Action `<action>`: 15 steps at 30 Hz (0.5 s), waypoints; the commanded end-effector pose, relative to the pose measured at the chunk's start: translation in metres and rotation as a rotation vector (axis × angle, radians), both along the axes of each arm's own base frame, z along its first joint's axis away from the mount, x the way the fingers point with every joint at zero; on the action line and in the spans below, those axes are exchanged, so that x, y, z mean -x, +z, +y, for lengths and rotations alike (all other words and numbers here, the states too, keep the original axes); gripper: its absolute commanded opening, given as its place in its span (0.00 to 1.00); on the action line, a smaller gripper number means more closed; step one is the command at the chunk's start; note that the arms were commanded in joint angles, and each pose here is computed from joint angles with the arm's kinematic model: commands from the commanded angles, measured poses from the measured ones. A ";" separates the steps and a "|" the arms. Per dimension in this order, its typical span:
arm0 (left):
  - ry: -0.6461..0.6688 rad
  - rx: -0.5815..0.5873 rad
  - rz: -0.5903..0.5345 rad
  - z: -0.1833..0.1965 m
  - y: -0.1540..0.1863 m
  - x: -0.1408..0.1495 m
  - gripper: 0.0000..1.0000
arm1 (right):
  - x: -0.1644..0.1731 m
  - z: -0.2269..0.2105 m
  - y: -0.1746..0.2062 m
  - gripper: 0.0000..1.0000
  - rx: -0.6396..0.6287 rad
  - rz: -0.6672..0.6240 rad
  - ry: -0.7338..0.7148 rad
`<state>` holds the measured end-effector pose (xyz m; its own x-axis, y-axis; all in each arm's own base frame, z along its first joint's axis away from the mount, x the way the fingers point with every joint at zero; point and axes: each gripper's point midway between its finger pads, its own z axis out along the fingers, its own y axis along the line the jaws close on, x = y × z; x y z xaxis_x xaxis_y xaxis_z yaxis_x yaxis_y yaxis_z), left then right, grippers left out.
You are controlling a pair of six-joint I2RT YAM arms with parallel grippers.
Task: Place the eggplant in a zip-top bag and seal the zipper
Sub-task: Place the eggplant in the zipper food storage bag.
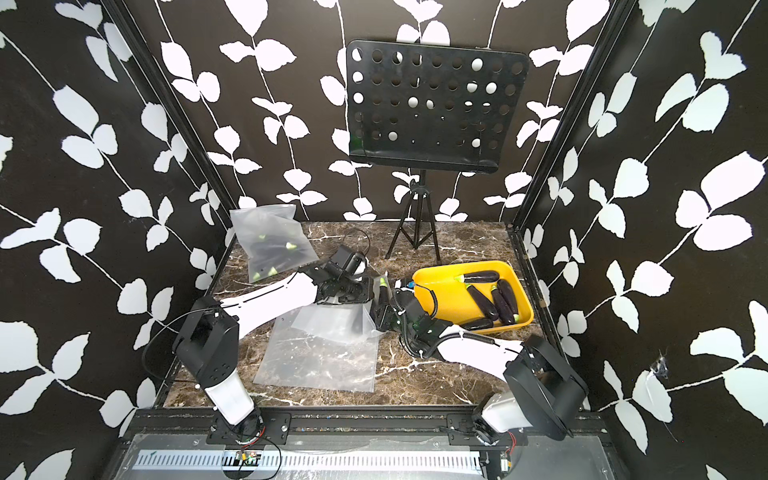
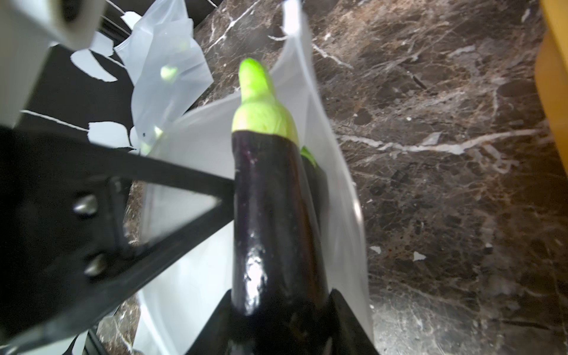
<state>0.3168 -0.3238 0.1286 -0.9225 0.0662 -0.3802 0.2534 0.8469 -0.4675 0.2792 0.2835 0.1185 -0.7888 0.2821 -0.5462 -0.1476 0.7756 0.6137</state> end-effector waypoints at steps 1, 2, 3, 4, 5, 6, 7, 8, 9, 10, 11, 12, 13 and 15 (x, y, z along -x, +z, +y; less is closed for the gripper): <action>-0.006 0.038 -0.043 -0.008 0.017 -0.011 0.00 | 0.012 0.004 0.003 0.36 -0.005 0.005 0.048; -0.009 0.034 -0.042 -0.009 0.016 -0.011 0.00 | 0.013 0.004 0.002 0.36 0.000 0.007 0.053; -0.010 0.035 -0.044 -0.009 0.017 -0.011 0.00 | 0.014 0.005 0.000 0.36 0.004 0.016 0.057; -0.009 0.037 -0.047 -0.009 0.018 -0.012 0.00 | 0.014 0.006 0.001 0.36 0.003 0.013 0.067; -0.009 0.034 -0.047 -0.009 0.017 -0.012 0.00 | 0.015 0.009 0.000 0.36 0.002 0.018 0.079; -0.009 0.034 -0.047 -0.009 0.018 -0.012 0.00 | 0.015 0.010 -0.002 0.36 0.014 0.030 0.085; -0.011 0.038 -0.047 -0.010 0.019 -0.012 0.00 | 0.014 0.008 -0.004 0.36 0.029 0.043 0.076; -0.010 0.037 -0.049 -0.010 0.020 -0.012 0.00 | 0.014 0.007 -0.006 0.36 0.040 0.054 0.070; -0.010 0.033 -0.051 -0.009 0.020 -0.013 0.00 | 0.014 0.007 -0.007 0.36 0.042 0.063 0.059; -0.008 0.027 -0.053 -0.008 0.020 -0.013 0.00 | 0.013 0.007 -0.006 0.36 0.041 0.063 0.058; -0.003 0.021 -0.056 -0.007 0.019 -0.014 0.00 | 0.013 0.008 -0.005 0.36 0.039 0.064 0.059; -0.001 0.019 -0.058 -0.007 0.019 -0.014 0.00 | 0.013 0.009 -0.004 0.36 0.037 0.063 0.068; 0.003 0.013 -0.060 -0.006 0.018 -0.015 0.00 | 0.013 0.011 -0.002 0.36 0.035 0.061 0.074; 0.004 0.005 -0.055 -0.005 0.016 -0.016 0.00 | 0.014 0.014 0.009 0.36 0.023 0.012 0.096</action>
<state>0.3226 -0.3279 0.1340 -0.9172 0.0625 -0.3935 0.2589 0.8441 -0.4695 0.2693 0.2890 0.1149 -0.8249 0.2177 -0.5216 -0.1685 0.7862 0.5945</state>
